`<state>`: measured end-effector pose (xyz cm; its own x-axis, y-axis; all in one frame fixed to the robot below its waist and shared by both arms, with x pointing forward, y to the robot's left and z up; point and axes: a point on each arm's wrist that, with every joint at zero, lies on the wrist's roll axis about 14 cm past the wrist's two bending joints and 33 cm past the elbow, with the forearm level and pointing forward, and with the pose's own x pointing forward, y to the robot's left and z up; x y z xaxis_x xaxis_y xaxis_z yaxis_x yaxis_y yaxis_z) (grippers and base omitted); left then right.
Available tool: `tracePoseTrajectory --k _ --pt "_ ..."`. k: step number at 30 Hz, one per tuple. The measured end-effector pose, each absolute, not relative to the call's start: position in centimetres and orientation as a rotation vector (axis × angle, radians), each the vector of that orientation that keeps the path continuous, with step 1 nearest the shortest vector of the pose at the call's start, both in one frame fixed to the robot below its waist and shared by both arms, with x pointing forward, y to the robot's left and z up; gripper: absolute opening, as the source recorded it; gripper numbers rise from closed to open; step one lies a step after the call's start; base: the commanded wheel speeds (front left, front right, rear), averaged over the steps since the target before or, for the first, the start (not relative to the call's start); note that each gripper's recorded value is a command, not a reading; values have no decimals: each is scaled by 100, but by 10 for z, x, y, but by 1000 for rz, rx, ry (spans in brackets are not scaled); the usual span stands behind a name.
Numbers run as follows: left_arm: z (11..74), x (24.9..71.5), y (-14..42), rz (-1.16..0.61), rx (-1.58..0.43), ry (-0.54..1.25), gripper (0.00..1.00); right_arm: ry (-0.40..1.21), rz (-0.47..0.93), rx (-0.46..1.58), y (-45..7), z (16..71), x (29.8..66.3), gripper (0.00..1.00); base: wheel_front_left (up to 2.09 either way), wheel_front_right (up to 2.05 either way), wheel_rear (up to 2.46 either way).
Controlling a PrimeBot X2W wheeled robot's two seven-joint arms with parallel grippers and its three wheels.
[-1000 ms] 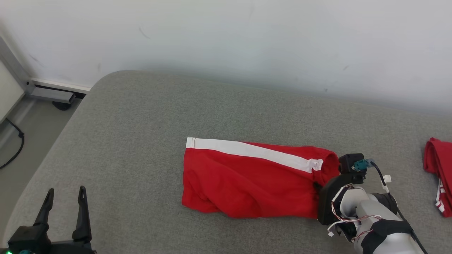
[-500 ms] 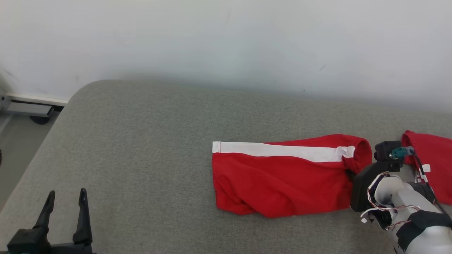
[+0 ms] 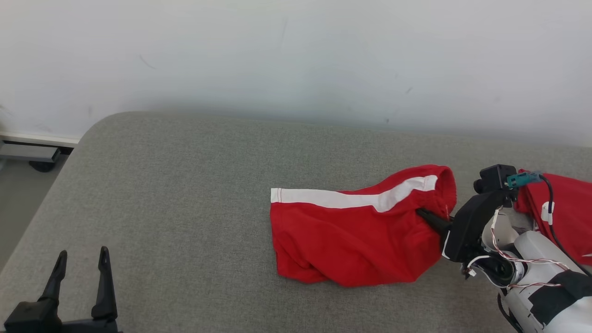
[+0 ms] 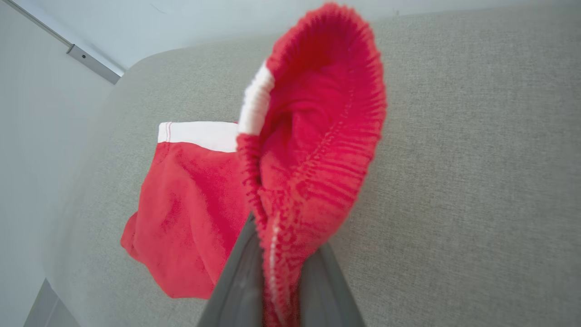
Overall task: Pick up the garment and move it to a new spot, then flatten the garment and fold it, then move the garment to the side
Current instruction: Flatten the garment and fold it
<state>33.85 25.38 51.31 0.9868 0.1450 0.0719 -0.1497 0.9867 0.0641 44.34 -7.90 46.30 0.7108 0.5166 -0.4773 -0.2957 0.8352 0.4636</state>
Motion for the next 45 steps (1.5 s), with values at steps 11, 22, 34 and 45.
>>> tracePoseTrajectory --k 11,22,34,45 --pt "513 324 267 193 70 -67 100 634 666 545 -20 503 427 0 0 0 0" --pt "510 314 271 218 59 -61 100 673 721 515 22 495 423 0 0 0 0" --pt "505 305 275 245 39 -48 100 777 679 462 55 467 429 0 0 0 0" --pt "501 297 279 274 27 -39 100 884 720 414 81 452 421 0 0 0 0"
